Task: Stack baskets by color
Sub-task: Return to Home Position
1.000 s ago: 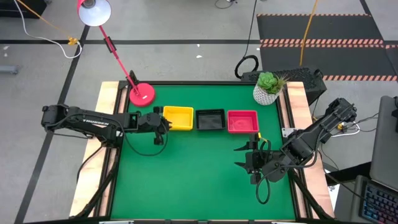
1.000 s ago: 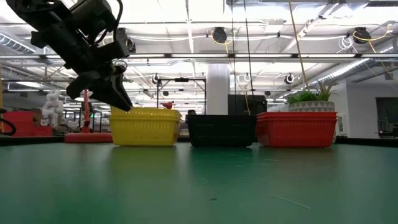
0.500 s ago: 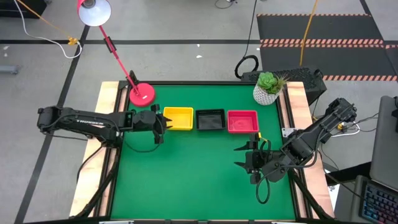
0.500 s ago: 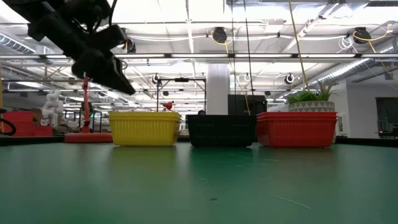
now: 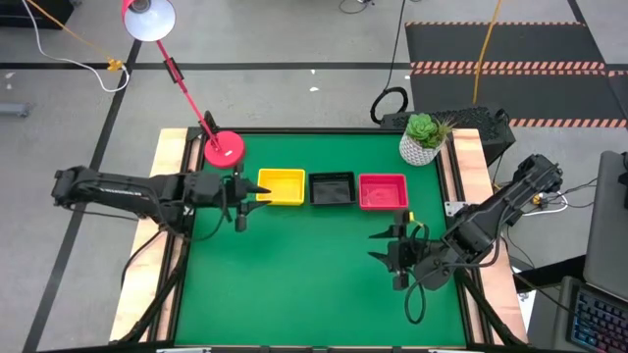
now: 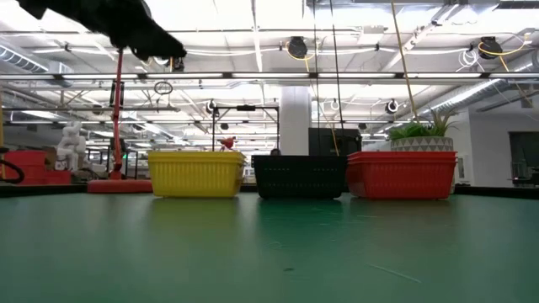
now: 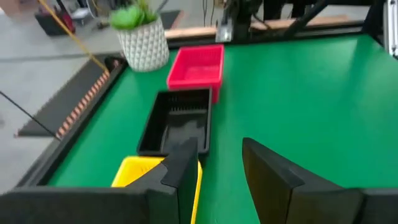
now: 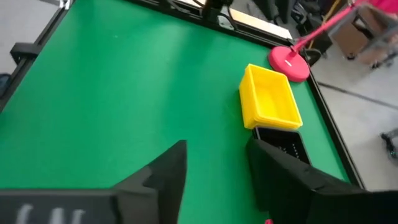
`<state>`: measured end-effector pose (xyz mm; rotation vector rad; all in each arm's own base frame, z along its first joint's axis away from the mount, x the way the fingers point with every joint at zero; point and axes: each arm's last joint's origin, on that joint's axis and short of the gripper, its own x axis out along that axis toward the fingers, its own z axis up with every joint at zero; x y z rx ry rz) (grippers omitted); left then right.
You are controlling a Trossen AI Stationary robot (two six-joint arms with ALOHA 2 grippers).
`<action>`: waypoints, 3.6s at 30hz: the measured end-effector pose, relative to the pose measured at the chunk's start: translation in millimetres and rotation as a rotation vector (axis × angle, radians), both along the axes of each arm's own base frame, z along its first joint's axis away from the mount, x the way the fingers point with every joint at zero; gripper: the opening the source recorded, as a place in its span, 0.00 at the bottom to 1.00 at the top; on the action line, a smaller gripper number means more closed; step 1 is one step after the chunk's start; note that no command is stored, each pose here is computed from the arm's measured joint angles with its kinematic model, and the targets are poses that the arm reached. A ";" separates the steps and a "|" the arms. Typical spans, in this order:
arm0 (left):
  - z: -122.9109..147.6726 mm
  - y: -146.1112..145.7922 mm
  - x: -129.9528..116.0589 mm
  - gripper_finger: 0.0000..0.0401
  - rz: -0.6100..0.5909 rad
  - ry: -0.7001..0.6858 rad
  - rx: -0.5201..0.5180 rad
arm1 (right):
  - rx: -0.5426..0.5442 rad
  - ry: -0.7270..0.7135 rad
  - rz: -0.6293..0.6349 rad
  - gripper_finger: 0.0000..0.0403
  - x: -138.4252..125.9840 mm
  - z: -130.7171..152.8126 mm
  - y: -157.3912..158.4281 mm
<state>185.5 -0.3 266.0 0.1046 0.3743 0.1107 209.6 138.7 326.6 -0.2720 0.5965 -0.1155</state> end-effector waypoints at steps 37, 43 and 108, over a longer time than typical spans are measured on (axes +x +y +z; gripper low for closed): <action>-14.4 -2.2 0.1 0.03 -0.061 -0.146 0.100 | 0.076 -0.331 0.245 0.00 -93.4 -67.3 -68.2; -24.0 3.3 -1.3 0.01 -0.037 -0.117 0.099 | 0.069 -0.329 0.284 0.00 -98.9 -79.1 -71.6; -27.1 20.6 -2.8 0.01 -0.069 -0.110 0.037 | 0.176 -0.549 0.395 0.00 -110.6 -158.8 -121.2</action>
